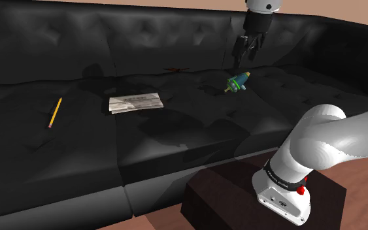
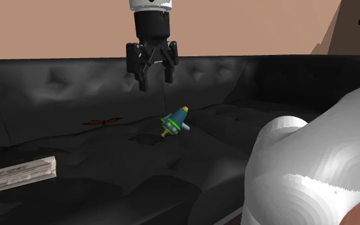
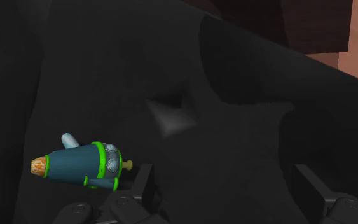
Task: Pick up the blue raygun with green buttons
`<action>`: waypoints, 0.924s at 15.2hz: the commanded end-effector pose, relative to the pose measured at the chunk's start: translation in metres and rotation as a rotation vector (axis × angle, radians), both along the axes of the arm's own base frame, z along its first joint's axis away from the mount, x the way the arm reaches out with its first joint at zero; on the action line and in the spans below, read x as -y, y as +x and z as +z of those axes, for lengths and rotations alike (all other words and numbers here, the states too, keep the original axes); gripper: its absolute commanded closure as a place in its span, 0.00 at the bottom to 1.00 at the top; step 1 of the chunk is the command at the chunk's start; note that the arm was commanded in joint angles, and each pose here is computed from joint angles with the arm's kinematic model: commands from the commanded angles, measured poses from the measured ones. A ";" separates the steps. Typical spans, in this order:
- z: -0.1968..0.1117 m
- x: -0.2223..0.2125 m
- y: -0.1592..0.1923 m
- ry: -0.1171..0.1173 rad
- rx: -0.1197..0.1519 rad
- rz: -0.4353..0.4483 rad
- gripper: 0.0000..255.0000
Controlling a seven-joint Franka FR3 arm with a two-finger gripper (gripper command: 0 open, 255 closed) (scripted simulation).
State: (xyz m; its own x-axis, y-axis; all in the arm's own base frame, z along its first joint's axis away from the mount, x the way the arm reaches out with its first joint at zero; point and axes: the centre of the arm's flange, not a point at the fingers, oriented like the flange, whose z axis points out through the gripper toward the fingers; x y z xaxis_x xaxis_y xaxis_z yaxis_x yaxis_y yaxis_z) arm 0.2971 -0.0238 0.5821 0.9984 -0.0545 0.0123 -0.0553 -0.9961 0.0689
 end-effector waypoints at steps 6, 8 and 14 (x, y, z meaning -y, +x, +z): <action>-0.030 0.057 0.012 -0.006 -0.081 0.222 0.00; -0.042 0.079 0.020 -0.009 -0.113 0.310 0.00; -0.080 0.140 0.051 -0.017 -0.210 0.576 0.00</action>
State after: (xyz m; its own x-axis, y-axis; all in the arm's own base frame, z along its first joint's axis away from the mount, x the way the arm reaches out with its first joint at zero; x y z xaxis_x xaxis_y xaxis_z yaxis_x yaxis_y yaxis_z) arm 0.3415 -0.1558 0.5095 0.8770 0.4475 -0.1753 0.4609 -0.8864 0.0431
